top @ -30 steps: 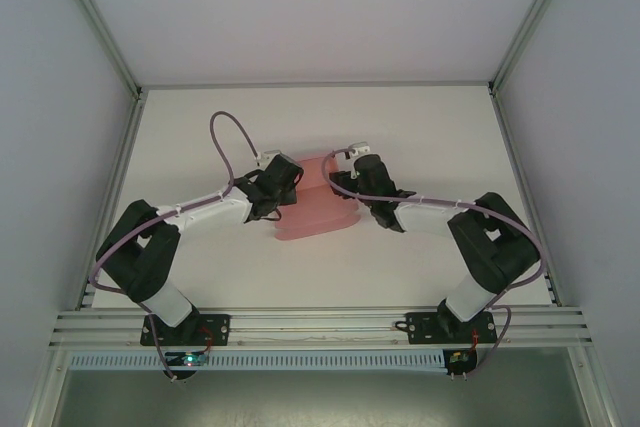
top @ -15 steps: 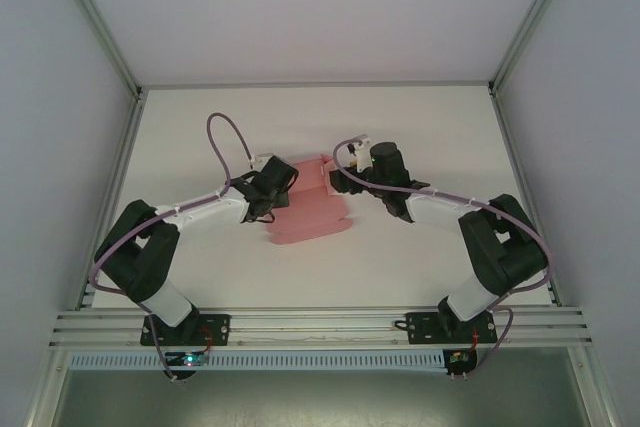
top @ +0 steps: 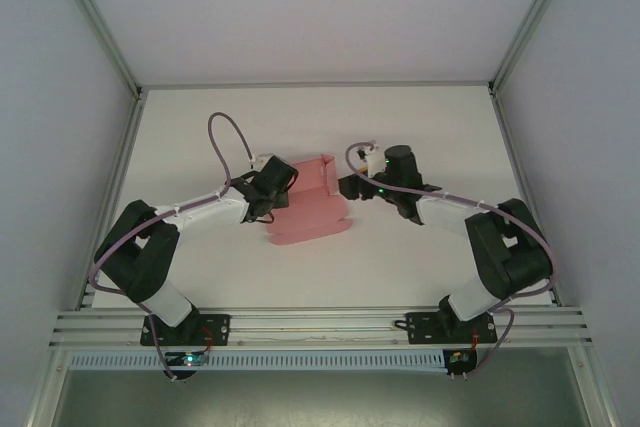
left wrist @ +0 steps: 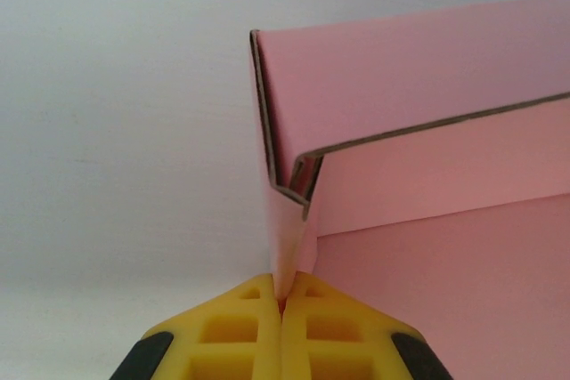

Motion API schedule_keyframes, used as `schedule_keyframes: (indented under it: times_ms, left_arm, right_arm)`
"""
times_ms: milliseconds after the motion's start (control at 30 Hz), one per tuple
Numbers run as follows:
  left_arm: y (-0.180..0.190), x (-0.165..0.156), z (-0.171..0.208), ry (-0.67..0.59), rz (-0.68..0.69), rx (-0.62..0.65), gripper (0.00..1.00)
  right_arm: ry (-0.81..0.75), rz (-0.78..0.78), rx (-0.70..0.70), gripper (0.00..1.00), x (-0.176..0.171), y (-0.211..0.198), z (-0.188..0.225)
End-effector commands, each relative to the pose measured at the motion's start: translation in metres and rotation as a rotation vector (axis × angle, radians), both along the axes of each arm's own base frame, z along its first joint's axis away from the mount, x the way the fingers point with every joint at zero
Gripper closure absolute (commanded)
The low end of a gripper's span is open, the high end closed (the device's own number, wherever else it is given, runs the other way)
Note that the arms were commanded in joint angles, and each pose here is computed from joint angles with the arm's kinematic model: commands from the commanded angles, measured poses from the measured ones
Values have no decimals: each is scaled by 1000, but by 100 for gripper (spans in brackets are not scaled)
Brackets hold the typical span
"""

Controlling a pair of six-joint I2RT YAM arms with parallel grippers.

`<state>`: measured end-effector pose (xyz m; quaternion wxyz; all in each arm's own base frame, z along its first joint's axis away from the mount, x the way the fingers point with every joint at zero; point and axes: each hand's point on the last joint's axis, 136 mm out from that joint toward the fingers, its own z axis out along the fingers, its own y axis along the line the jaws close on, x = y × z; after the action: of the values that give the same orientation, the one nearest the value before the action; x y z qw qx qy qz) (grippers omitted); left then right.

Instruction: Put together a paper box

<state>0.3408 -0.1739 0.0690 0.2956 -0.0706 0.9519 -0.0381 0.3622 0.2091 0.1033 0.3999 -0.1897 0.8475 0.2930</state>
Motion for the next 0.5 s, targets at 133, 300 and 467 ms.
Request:
schedule_keyframes:
  times_ms: [133,300,467]
  left_arm:
    - [7,-12,-17,59,-41,38,100]
    - [3,-10,-17,63,-53,29,100]
    - [5,-10,-18,63,-49,38,100]
  right_arm:
    - [20,192,118,42,4,3,12]
    - [83,287,160,46,18,19,-4]
    - [145,354,214,51,27,30,-17]
